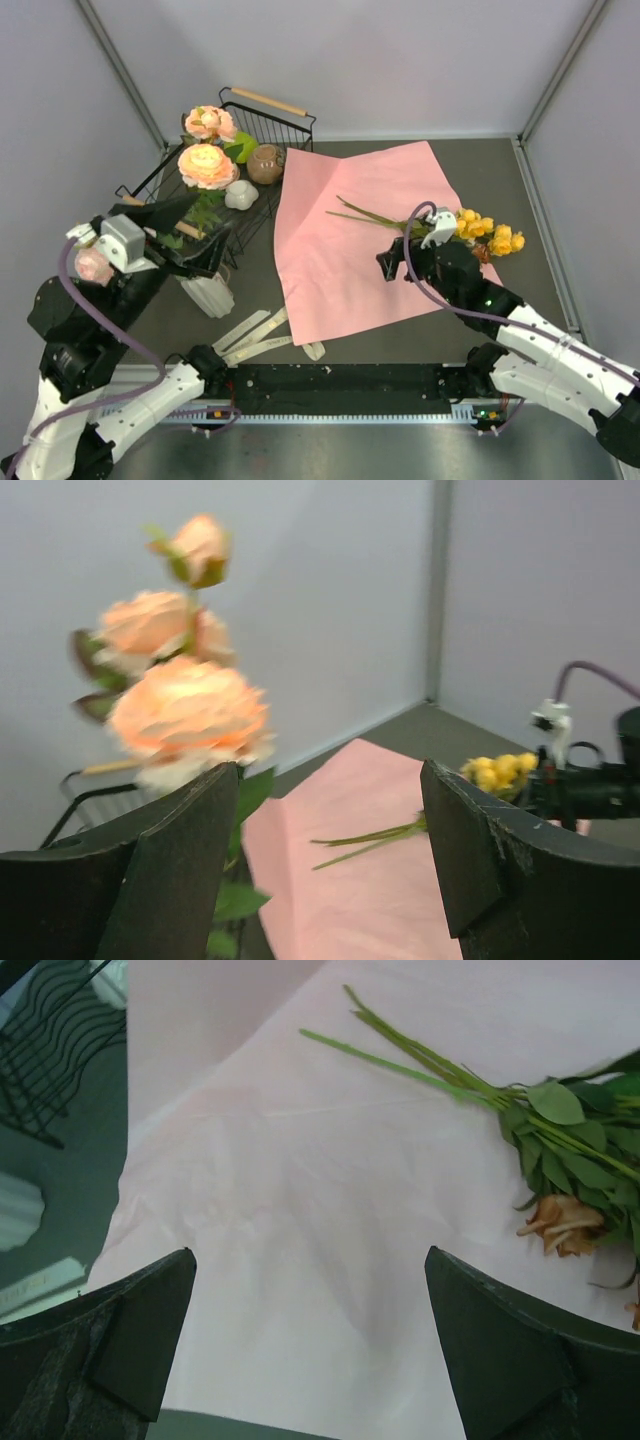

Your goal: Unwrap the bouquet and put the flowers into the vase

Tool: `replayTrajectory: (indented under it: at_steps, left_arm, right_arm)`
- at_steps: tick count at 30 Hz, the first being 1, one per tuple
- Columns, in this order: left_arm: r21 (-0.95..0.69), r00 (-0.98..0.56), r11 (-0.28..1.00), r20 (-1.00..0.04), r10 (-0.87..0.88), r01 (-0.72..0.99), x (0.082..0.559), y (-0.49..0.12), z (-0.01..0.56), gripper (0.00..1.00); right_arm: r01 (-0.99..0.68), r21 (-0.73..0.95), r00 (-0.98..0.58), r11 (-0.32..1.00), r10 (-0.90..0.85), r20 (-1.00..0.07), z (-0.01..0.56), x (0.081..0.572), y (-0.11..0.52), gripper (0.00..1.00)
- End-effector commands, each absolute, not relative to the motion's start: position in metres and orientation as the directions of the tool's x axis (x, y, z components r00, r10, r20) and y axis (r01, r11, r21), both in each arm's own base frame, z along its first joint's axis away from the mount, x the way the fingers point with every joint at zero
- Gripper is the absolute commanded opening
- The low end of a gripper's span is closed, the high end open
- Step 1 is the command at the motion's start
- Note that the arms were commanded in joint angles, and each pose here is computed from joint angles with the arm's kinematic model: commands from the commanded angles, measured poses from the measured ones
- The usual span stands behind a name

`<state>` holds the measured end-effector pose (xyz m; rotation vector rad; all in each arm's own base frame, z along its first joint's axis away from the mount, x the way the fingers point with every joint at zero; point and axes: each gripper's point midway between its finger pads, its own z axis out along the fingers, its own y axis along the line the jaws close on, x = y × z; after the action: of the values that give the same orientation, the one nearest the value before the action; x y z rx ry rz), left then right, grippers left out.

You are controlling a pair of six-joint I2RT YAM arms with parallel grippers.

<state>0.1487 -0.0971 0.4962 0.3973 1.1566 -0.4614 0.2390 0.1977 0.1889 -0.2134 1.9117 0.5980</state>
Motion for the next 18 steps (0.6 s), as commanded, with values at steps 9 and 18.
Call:
replayTrajectory:
  at_steps: [9,18]
  left_arm:
    - [-0.051,0.01,0.268,-0.975,-0.222,0.962,0.122,-0.232,0.48,0.78]
    - [-0.213,-0.197,0.17,-0.975,-0.105,0.962,0.134,-0.262,0.429,0.79]
  right_arm:
    - [0.204,0.635,-0.262,0.745,0.667,-0.698,0.208,0.294,0.132,0.98]
    - [0.437,0.755,-0.348,0.489,0.866,-0.36,0.16,0.364,0.162,0.99]
